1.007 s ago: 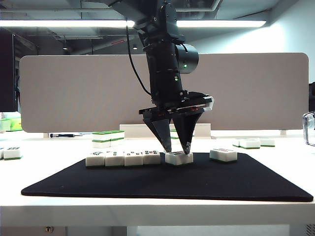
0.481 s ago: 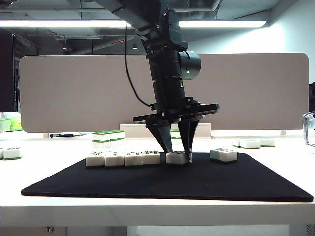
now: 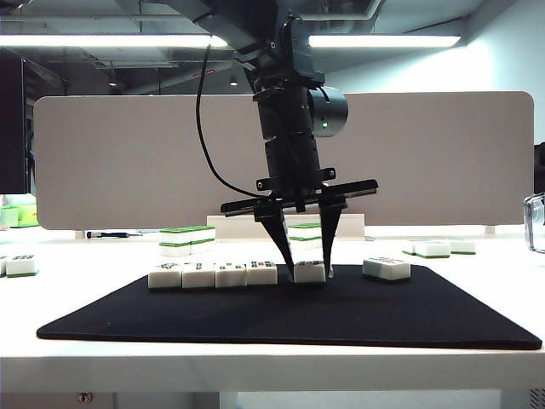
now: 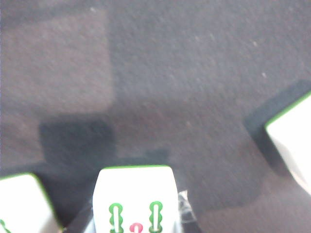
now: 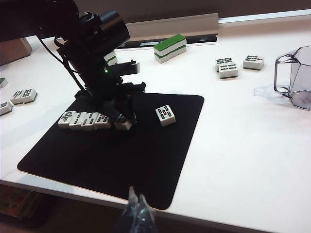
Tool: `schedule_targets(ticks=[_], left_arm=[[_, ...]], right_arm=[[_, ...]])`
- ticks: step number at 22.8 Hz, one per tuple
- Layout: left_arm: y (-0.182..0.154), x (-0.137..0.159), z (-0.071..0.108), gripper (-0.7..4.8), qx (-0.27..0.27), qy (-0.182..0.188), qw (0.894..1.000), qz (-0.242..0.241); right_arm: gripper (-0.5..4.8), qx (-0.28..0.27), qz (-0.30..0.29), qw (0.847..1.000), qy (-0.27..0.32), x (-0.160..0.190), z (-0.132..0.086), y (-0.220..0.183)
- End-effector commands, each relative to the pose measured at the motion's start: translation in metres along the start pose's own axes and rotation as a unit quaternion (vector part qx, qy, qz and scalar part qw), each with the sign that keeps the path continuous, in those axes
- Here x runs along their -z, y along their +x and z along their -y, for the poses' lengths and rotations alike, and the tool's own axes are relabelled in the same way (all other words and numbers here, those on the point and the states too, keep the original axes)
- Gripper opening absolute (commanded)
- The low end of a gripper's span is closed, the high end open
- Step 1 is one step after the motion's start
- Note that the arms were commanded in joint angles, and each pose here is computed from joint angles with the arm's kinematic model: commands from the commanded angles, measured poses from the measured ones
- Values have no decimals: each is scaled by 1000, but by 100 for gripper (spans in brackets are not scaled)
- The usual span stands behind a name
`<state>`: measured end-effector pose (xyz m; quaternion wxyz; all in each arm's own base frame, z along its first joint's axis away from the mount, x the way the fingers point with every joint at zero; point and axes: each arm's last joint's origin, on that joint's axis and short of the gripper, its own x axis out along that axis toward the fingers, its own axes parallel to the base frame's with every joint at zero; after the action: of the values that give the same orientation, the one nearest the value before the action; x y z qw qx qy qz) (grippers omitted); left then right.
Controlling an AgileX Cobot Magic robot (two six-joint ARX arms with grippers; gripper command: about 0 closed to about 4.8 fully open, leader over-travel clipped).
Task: Align six mahjong tiles in a row on the table.
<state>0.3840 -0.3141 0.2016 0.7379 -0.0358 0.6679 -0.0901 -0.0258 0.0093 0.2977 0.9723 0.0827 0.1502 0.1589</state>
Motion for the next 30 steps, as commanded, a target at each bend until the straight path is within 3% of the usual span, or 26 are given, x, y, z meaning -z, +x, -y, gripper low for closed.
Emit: schedule_targets(ticks=[1,7,9,10,14,16,18,20,21,22,23,24,25,30], left_arm=[[-3,-2,-1,116,-14,-3,1000,20],[-3,-3,-1,119,-16,-3,999,27],[-6,-3,0,224,-14,1,999,30],[-9,-4,0,251,-12,1,999,33],[-30,-7,6,251,8,6,998,58],[-45,-8,11,250,23,31,996,77],[-57,-5,29,249,55,84,988,114],[-57,-1,48,246,70,185,968,154],[-58,0,53,245,72,212,961,164],[-54,3,65,227,78,258,945,187],[-53,3,68,205,81,271,939,197],[-50,4,76,140,86,293,928,214],[-45,3,81,111,87,309,921,221],[-19,1,81,111,76,317,924,201]], right_arm=[[-1,-3,17,1000,-6,-1,-1,-2],[-1,-3,17,1000,-6,-1,-1,-2],[-1,-3,17,1000,-6,-1,-1,-2],[-1,-3,17,1000,-6,-1,-1,-2],[-1,-3,17,1000,-6,-1,-1,-2],[-1,-3,17,1000,-6,-1,-1,-2],[-1,-3,17,1000,-6,-1,-1,-2],[-1,-3,17,1000,-6,-1,-1,-2],[-1,-3,17,1000,-6,-1,-1,-2],[-1,-3,17,1000,-6,-1,-1,-2],[-1,-3,17,1000,-6,-1,-1,-2],[-1,-3,17,1000,-6,-1,-1,-2],[-1,-3,17,1000,-6,-1,-1,-2],[-1,-3,17,1000,-6,-1,-1,-2]])
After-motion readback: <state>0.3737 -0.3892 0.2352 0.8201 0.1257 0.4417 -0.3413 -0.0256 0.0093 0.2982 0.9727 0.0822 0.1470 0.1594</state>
